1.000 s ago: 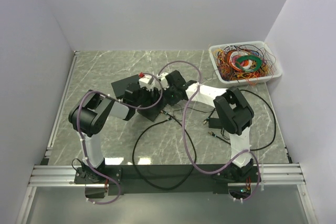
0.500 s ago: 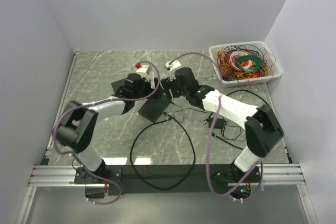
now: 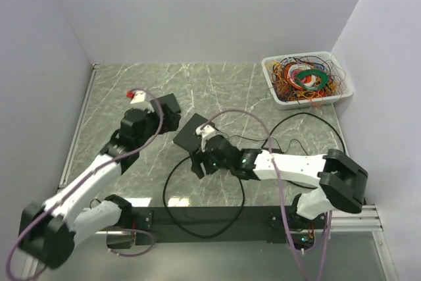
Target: Insert the plug into the switch port
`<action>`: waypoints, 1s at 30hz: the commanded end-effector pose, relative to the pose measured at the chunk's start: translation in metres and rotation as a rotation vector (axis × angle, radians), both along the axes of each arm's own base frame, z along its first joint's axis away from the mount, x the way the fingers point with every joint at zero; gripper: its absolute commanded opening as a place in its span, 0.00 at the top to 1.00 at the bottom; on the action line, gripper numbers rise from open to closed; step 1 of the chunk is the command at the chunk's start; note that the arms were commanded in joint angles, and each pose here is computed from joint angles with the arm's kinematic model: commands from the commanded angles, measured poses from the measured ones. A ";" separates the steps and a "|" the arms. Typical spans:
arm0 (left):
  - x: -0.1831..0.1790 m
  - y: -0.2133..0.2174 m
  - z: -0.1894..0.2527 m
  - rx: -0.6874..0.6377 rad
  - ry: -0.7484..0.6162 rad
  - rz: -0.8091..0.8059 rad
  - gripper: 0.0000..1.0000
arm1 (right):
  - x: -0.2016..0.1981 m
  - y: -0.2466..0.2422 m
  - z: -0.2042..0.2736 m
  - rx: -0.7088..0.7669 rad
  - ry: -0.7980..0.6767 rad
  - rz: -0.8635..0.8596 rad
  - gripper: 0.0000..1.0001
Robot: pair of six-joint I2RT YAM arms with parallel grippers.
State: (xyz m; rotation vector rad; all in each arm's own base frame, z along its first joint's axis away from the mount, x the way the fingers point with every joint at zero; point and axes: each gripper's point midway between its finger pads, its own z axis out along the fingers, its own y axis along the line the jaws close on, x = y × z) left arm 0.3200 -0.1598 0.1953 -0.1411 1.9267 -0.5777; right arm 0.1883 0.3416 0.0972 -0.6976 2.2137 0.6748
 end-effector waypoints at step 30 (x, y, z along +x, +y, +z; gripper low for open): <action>-0.096 0.037 0.023 -0.204 -0.032 0.103 0.04 | 0.150 0.021 -0.076 -0.009 0.217 -0.311 0.30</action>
